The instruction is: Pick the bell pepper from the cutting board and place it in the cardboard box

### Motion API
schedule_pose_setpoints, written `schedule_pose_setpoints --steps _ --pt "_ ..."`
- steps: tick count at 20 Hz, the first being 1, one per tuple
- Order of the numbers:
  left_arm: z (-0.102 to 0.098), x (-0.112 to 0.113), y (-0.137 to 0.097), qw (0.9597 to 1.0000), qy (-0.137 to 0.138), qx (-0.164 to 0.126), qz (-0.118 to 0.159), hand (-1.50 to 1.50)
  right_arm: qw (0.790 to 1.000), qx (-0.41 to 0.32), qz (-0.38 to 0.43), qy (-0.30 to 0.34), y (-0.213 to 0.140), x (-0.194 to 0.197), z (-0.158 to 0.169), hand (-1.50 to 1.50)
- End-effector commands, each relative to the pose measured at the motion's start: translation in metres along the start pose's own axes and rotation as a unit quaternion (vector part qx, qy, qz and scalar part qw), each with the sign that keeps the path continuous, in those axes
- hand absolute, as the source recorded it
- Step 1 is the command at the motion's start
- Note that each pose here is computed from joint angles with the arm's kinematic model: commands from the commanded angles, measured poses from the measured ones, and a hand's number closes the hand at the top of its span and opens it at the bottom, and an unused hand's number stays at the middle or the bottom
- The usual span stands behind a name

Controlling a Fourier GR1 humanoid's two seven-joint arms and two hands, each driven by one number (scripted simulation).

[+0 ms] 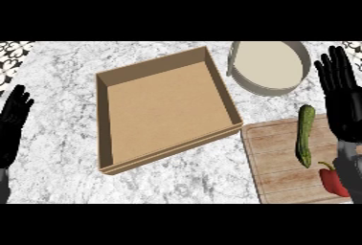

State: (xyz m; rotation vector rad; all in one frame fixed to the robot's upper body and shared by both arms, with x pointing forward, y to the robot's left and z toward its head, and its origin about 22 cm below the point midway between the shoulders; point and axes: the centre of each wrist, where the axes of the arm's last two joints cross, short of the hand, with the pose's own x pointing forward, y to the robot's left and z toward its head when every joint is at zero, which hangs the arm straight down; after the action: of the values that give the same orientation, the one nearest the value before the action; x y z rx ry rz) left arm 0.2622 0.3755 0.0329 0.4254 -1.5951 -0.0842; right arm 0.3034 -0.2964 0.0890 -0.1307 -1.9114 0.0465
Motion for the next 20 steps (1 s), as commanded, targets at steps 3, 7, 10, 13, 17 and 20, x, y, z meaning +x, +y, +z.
schedule_pose_setpoints --steps 3,7,10,13,17,20 --pt "0.001 0.002 0.019 0.995 0.037 0.033 -0.086 0.0 0.99 0.129 0.021 0.049 -0.037 -0.009 0.035 -1.5" --pt "0.01 -0.012 0.018 0.9924 0.062 0.028 -0.102 0.0 0.925 0.261 0.271 -0.046 -0.07 0.049 0.009 -1.5" --pt "0.018 -0.027 0.01 0.9883 0.093 0.034 -0.116 0.0 0.873 0.346 0.344 0.012 -0.093 0.01 0.056 -1.5" --pt "0.021 -0.034 -0.001 0.9888 0.085 0.024 -0.12 0.0 0.942 0.285 0.178 -0.003 -0.148 -0.031 0.107 -1.5" --pt "0.017 -0.019 -0.029 0.9876 0.093 0.022 -0.125 0.0 0.939 0.308 0.143 -0.054 -0.195 -0.026 0.115 -1.5" --pt "-0.001 0.001 -0.019 0.989 0.081 0.015 -0.123 0.0 0.905 0.334 0.251 -0.085 -0.218 -0.012 0.096 -1.5"
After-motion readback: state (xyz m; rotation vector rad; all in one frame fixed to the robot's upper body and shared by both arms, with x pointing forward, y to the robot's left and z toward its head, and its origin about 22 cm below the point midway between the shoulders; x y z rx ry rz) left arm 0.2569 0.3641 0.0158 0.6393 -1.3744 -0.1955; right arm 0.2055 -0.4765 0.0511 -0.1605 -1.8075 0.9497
